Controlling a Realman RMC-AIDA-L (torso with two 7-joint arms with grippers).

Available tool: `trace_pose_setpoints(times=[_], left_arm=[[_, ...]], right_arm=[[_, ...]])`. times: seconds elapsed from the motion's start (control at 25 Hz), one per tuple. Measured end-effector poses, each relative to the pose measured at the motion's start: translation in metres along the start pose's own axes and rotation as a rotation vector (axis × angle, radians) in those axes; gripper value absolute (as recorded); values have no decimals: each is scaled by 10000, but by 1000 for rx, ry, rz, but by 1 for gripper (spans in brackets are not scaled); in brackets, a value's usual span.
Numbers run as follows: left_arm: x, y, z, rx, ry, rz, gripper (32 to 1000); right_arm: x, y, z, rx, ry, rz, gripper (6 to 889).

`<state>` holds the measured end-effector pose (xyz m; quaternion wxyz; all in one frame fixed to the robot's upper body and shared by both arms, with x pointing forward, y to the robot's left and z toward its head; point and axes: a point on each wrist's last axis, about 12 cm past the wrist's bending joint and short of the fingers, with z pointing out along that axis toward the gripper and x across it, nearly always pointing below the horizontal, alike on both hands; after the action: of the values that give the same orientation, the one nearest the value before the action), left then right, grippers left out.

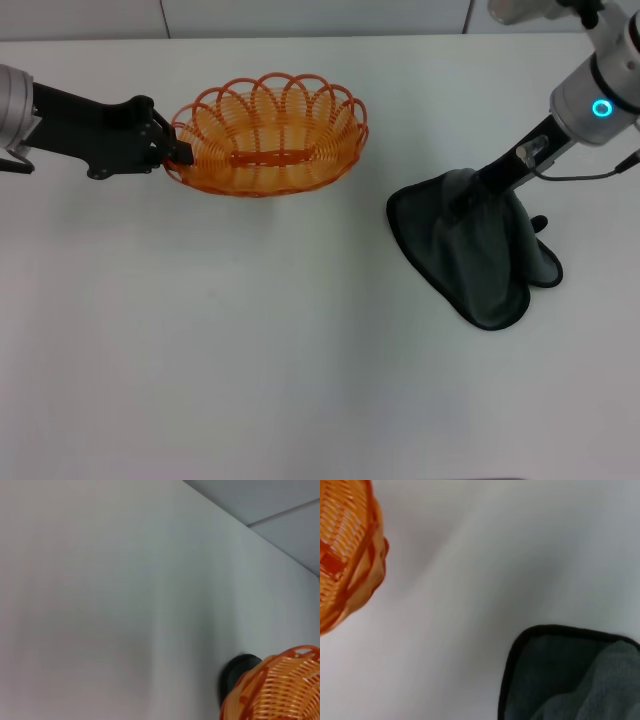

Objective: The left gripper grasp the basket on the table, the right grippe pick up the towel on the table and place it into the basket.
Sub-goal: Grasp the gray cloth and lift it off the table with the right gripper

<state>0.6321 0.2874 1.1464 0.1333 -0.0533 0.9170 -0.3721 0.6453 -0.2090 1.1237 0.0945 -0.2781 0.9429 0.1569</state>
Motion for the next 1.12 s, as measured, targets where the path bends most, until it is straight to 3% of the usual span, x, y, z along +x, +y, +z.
trace_pose_setpoints(times=[1.12], left_arm=[[-4, -8, 7, 2, -3, 7, 81]], right_arm=[[99, -6, 171, 33, 7, -16, 847]])
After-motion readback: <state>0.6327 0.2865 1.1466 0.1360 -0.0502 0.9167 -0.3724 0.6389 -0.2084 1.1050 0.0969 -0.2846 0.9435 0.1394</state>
